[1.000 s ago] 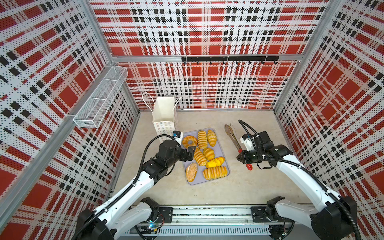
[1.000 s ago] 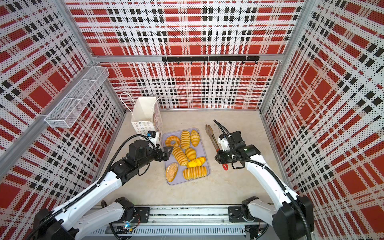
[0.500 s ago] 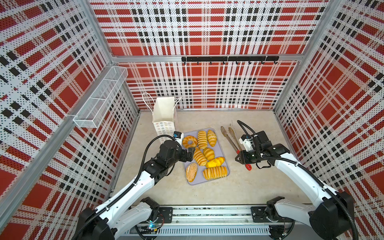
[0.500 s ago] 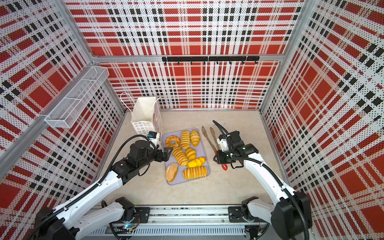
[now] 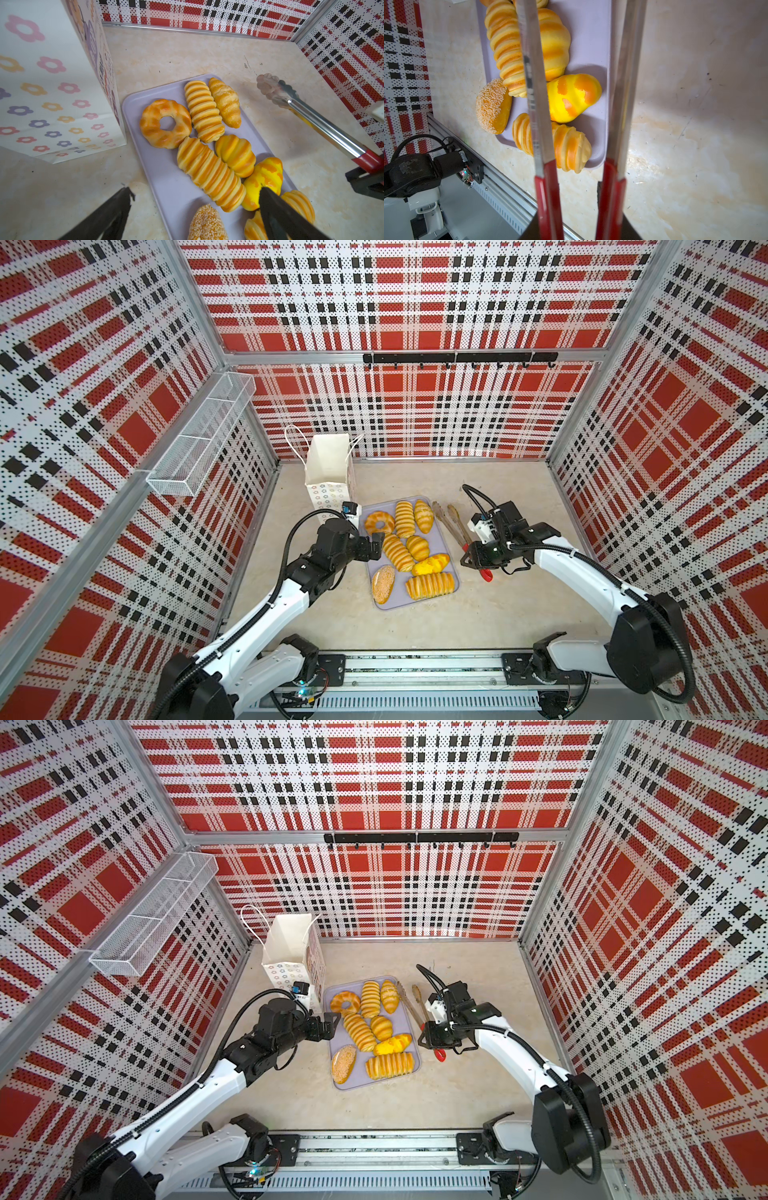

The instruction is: Place the fake bread into the paper bag

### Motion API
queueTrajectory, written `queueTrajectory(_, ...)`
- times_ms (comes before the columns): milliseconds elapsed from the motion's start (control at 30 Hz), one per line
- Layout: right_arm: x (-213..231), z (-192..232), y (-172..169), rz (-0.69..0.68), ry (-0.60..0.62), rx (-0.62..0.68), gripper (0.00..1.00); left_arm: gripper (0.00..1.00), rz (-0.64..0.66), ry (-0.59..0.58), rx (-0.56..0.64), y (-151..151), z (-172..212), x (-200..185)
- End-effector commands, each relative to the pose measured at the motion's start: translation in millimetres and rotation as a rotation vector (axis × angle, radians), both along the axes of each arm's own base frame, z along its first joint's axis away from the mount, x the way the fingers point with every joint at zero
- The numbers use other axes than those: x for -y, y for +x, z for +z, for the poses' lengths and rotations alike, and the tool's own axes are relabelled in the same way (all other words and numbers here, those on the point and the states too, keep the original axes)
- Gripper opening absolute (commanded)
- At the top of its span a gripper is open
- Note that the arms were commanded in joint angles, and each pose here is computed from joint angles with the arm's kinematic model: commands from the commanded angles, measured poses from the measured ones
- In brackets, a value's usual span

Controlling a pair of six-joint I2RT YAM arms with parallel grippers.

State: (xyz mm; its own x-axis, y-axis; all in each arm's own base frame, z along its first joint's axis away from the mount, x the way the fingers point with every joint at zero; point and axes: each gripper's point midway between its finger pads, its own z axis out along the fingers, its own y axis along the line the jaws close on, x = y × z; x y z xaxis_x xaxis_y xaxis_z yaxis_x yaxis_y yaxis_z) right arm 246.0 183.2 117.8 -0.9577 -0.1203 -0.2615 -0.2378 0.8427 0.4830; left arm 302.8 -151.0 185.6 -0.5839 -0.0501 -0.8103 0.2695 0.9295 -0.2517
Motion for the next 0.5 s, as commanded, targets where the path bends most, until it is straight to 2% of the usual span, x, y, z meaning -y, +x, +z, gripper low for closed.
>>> queueTrajectory(0,-15,5,8,0.036,0.018,0.020,0.33,0.98,0.007,-0.011,-0.022,0,-5,-4)
queueTrajectory(467,-29,2,29,0.039,-0.039,0.027,0.33,0.98,0.077,-0.002,-0.022,6,-6,-21)
